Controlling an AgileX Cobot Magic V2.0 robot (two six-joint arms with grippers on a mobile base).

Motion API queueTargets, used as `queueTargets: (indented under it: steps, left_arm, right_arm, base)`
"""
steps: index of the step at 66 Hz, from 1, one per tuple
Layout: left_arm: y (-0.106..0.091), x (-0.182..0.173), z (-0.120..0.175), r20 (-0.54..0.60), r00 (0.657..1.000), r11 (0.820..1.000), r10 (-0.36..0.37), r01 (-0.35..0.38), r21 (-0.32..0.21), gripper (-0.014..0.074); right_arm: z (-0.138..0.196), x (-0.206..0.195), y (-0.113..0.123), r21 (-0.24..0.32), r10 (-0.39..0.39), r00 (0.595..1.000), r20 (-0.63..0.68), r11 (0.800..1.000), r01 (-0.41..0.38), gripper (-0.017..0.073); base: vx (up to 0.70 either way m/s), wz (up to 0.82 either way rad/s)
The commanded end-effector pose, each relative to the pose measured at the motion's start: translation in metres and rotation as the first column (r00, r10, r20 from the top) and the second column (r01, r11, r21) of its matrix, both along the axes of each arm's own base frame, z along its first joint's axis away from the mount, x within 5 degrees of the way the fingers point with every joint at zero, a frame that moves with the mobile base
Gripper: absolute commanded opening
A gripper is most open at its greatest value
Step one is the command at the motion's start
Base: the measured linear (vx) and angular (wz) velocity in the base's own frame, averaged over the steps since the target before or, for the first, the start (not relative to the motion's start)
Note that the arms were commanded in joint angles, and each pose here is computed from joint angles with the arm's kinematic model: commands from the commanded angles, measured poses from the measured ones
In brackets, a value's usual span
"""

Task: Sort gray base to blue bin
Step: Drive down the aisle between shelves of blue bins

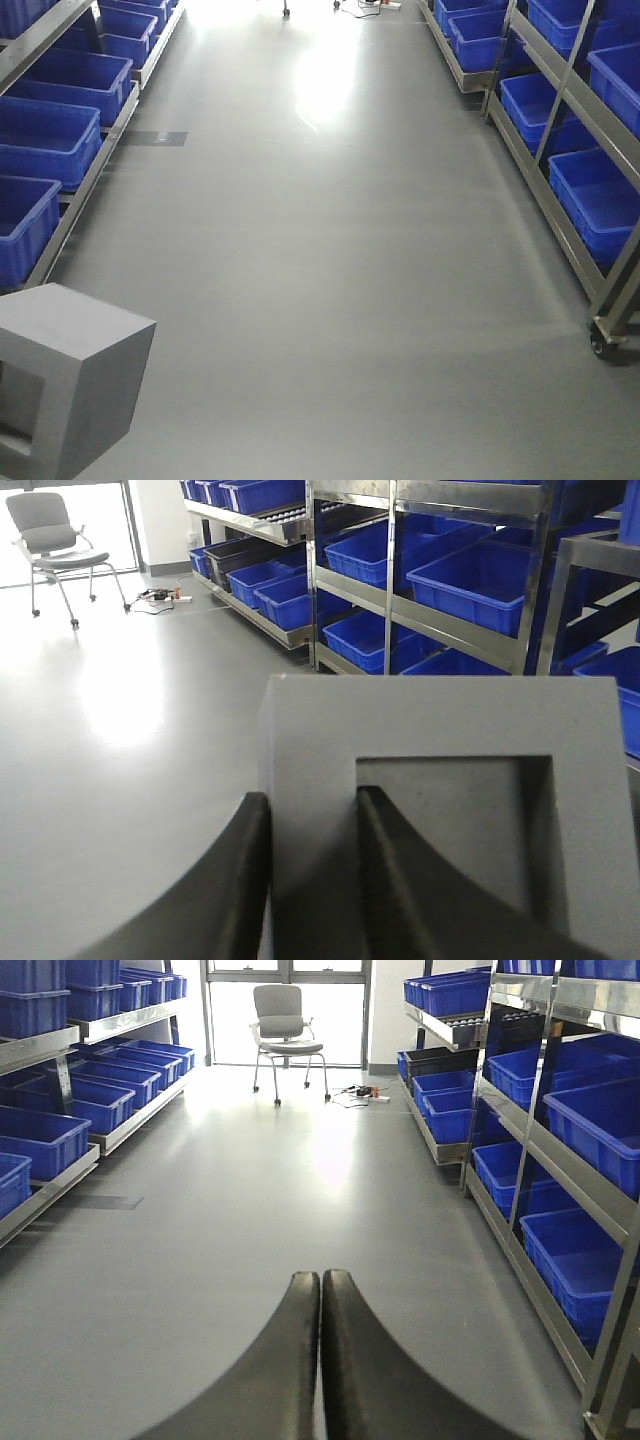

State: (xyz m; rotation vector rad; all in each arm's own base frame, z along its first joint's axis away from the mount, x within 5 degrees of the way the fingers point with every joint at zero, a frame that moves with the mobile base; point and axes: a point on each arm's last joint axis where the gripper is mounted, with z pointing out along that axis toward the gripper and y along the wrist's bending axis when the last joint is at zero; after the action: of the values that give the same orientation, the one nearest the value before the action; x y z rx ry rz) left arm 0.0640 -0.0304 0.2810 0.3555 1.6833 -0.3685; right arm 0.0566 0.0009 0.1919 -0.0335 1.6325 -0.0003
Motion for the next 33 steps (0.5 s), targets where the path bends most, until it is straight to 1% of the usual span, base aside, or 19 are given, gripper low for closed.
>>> queueTargets:
  steps: [1, 33]
  left_arm:
    - [-0.0016, -0.0006, 0.0195, 0.115, 0.993, 0.998, -0.015, 0.023, -0.067, -0.0006]
    - [-0.0016, -0.0006, 0.0195, 0.114, 0.993, 0.998, -0.015, 0.022, -0.066, -0.0006]
  right_arm:
    - [0.0022, -0.0001, 0.0002, -0.011, 0.002, 0.998, 0.07, 1.0, -0.001, -0.0009]
    - [0.0022, -0.0001, 0.0002, -0.011, 0.002, 0.998, 0.07, 1.0, -0.001, -0.0009]
  base:
    - [0.36, -0.06]
    - [0.41, -0.06]
